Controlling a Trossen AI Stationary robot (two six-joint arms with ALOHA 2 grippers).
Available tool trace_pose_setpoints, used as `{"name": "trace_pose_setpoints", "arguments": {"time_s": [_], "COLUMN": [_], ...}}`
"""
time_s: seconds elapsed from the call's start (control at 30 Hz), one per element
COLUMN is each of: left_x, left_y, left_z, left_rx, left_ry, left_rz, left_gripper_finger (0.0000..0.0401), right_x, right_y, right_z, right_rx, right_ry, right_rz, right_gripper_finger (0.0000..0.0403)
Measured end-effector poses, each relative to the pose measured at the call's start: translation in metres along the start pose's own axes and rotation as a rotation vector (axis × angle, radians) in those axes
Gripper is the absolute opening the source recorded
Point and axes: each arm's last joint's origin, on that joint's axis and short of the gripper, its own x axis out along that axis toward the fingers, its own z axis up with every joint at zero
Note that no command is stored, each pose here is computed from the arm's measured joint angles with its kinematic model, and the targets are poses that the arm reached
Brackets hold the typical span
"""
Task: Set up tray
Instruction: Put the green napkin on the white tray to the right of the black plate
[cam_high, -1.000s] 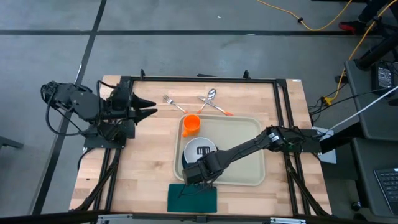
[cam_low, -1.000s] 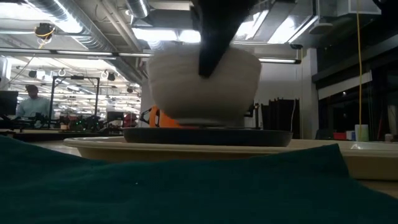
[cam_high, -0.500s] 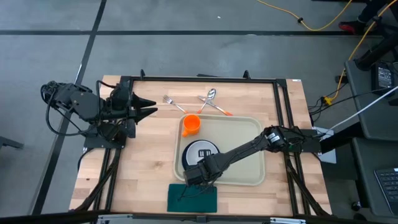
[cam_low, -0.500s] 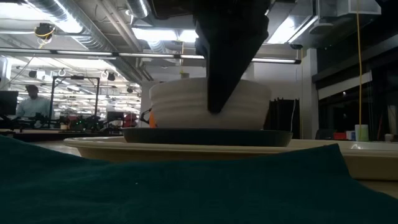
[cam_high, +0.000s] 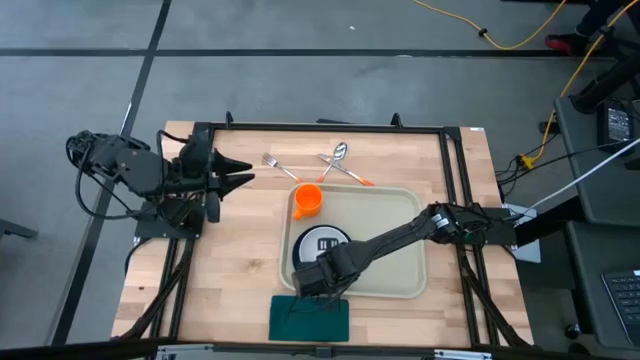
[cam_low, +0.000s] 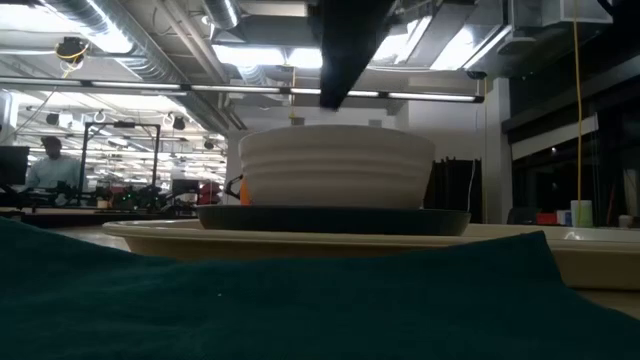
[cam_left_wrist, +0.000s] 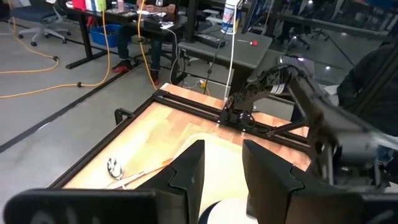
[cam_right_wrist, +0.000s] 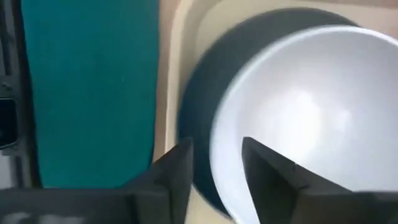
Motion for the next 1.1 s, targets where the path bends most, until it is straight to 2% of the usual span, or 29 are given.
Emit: {"name": "trace_pose_setpoints", "arguments": {"time_s": [0.1,0.27,0.37,0.5,0.73,0.93,1.1], "left_x": [0.0,0.0,0.0,0.0,-0.002,-0.01,-0.018], "left_y": [0.0,0.0,0.0,-0.001,-0.001,-0.002,0.002], "left_z": [0.0,0.0,0.0,-0.001,-0.001,-0.002,0.0], "left_rx": [0.0,-0.004,-0.003,0.026,0.061,0.107,0.14], "left_ry": [0.002,0.004,0.007,0.019,0.057,0.118,0.131], "left_rz": [-0.002,-0.007,-0.013,-0.031,-0.127,-0.323,-0.436], "left_gripper_finger": [0.0102,0.0102,0.0102,0.0102,0.0102,0.0102,0.0102], "right_x": [-0.023,-0.061,-0.074,-0.077,-0.06,-0.034,-0.004], "right_y": [-0.004,-0.004,0.012,0.036,0.062,0.07,0.083], "right_z": [-0.001,-0.022,-0.035,-0.047,-0.051,-0.047,-0.047], "right_rx": [0.096,0.324,0.429,0.548,0.804,1.062,1.211], "right_ry": [-0.002,-0.036,-0.079,-0.131,-0.158,-0.156,-0.08], "right_rz": [-0.038,-0.088,-0.122,-0.137,-0.097,-0.105,-0.097], "right_gripper_finger": [0.0168,0.0185,0.0186,0.0187,0.0187,0.0187,0.0204]}}
